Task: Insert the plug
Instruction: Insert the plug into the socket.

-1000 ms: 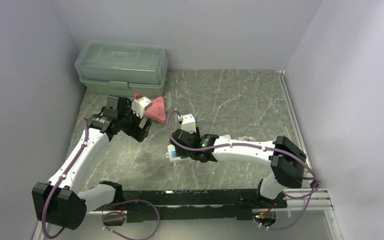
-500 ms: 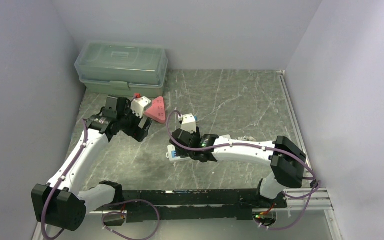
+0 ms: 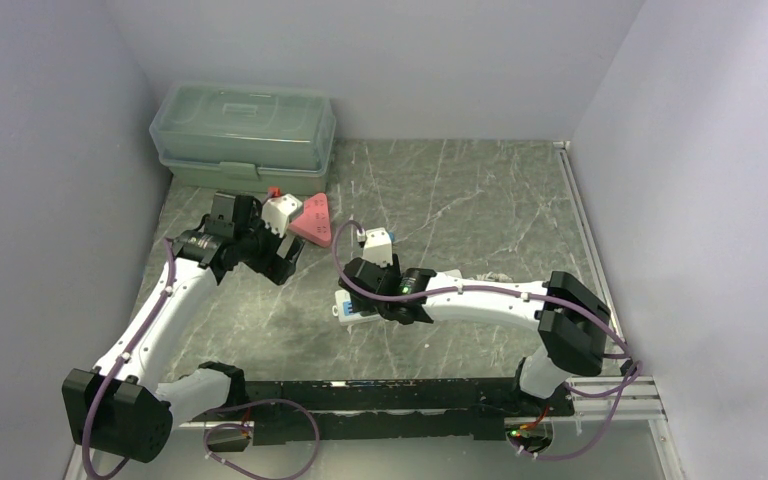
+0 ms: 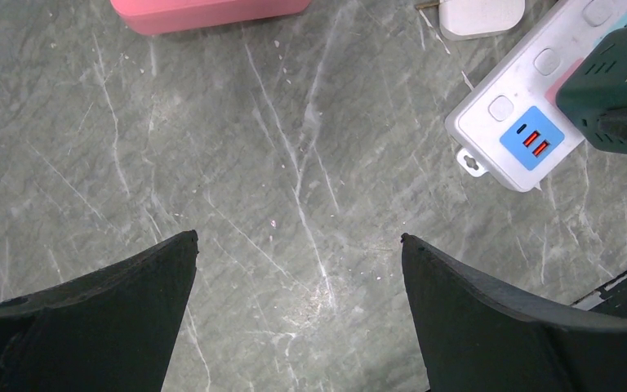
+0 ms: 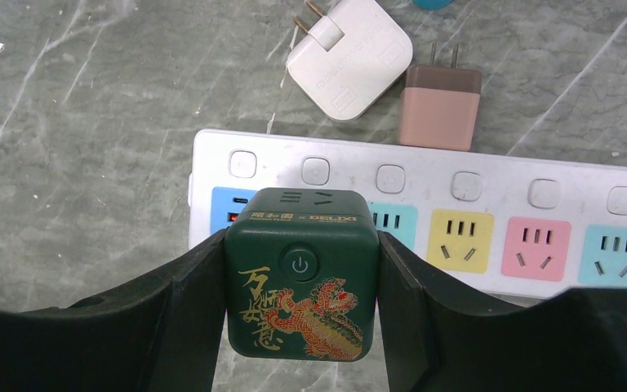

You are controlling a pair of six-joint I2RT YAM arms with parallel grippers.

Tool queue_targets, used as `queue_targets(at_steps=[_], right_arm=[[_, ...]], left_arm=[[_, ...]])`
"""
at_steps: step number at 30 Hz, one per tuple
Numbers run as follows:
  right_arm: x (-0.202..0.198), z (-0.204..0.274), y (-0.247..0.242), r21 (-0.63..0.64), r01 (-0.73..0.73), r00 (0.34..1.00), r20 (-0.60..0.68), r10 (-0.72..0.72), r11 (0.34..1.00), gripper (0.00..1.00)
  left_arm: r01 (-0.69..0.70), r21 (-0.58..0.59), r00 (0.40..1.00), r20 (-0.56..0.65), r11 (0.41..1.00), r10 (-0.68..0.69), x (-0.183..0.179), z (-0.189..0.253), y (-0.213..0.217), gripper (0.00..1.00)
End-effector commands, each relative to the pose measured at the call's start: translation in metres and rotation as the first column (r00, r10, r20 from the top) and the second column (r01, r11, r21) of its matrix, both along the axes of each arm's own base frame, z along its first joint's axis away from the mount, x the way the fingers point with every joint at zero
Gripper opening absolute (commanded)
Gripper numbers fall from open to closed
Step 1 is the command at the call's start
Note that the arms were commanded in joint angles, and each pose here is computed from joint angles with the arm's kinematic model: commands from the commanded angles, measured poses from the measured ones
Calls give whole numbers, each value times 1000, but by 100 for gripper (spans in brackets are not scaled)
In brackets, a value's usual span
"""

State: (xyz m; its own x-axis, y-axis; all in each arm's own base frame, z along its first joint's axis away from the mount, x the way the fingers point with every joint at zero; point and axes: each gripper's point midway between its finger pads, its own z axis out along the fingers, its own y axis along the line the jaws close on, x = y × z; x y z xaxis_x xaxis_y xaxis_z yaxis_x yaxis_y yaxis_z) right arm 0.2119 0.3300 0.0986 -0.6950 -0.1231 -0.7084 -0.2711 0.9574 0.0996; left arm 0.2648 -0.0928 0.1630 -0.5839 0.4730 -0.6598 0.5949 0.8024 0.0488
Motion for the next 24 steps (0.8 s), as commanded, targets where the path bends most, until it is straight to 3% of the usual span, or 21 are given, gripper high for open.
queue_targets(at_steps=[1, 24], right_arm=[[2, 1, 5, 29, 17, 1000, 8, -17, 999, 0], [-2, -25, -5, -54, 30, 998, -57, -33, 998, 0]], left_arm=[[10, -6, 999, 53, 1000, -10, 3, 18, 0, 100], [18, -10, 998, 61, 1000, -17, 5, 22, -1, 100]])
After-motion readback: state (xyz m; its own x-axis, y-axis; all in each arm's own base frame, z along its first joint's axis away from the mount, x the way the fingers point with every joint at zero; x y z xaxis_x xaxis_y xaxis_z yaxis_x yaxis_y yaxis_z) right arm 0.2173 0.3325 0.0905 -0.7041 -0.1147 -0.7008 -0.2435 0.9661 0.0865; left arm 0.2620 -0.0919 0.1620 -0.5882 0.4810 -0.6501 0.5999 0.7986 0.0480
